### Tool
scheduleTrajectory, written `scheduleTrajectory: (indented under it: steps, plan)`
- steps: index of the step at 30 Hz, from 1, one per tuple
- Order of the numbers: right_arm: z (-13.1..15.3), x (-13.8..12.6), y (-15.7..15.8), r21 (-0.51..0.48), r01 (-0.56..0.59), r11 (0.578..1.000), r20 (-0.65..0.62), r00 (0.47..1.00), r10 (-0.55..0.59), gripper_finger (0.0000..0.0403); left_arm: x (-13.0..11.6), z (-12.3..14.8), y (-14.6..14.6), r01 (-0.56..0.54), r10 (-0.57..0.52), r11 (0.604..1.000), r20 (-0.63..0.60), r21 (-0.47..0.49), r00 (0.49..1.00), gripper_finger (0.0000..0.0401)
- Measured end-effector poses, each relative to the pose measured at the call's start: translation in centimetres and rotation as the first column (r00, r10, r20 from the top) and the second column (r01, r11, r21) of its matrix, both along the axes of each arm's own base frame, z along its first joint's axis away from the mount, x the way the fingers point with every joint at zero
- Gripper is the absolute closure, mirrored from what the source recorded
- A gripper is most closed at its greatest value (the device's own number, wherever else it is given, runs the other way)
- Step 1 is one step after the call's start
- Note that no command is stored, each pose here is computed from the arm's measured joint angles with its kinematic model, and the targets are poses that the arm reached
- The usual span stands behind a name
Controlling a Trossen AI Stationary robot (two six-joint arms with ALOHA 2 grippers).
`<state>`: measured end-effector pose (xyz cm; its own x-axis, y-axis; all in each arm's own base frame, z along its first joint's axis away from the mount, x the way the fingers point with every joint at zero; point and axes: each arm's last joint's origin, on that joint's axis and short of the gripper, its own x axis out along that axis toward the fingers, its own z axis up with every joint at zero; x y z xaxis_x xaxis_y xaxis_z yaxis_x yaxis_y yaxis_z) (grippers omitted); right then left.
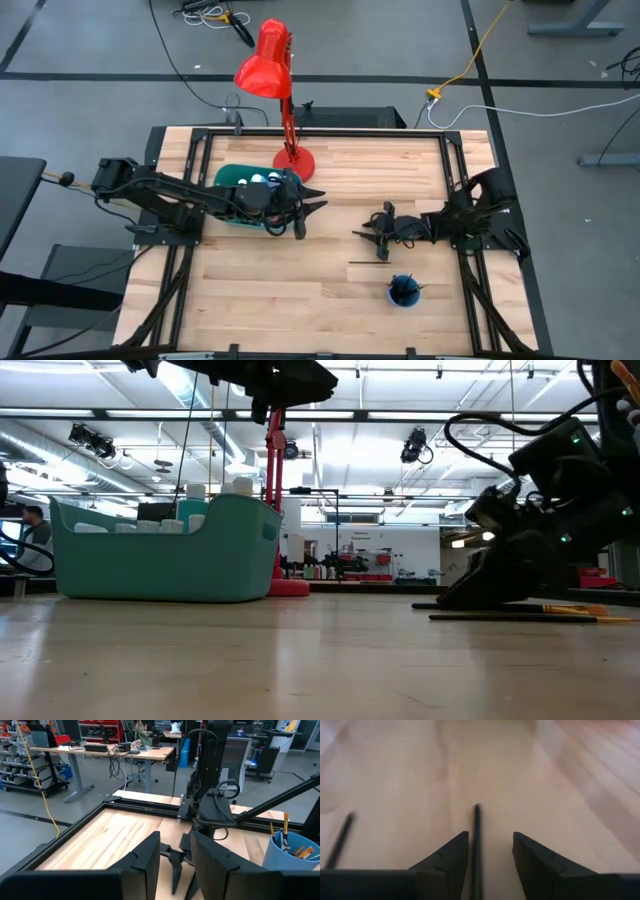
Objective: Pick & Place Paint Supplies
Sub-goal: Put the gold paint brush into the blue cup
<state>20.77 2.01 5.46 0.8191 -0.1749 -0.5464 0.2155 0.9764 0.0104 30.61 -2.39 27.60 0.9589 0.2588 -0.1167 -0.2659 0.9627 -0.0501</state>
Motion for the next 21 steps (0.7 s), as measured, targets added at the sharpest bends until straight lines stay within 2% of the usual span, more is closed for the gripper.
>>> scheduleTrajectory:
  steps: [5, 11, 14, 21]
  plan:
    - [-0.8, 0.8, -0.1, 0.022, 0.12, 0.993, 0.028, 0.992, -0.121, 0.0241, 0.0, 0.0, 0.0, 0.0, 0.0, 1.0, 0.001, -0.002, 1.0, 0.0287]
    - [-1.4, 2.7, 0.1, -0.021, 0.116, 0.993, 0.071, 0.991, -0.114, 0.0241, 0.0, 0.0, 0.0, -0.002, 0.003, 1.0, 0.005, -0.022, 1.0, 0.0287]
    - [-1.9, 3.3, 0.5, -0.032, 0.165, 0.986, 0.08, 0.984, -0.162, 0.0244, 0.0, 0.0, -0.1, 0.018, -0.018, 0.999, 0.008, -0.039, 1.0, 0.0287]
    - [-2.7, 3.0, 2.0, -0.003, 0.199, 0.98, 0.128, 0.972, -0.197, 0.0295, 0.0, 0.0, -0.1, 0.044, -0.044, 0.998, 0.008, -0.047, 0.999, 0.0287]
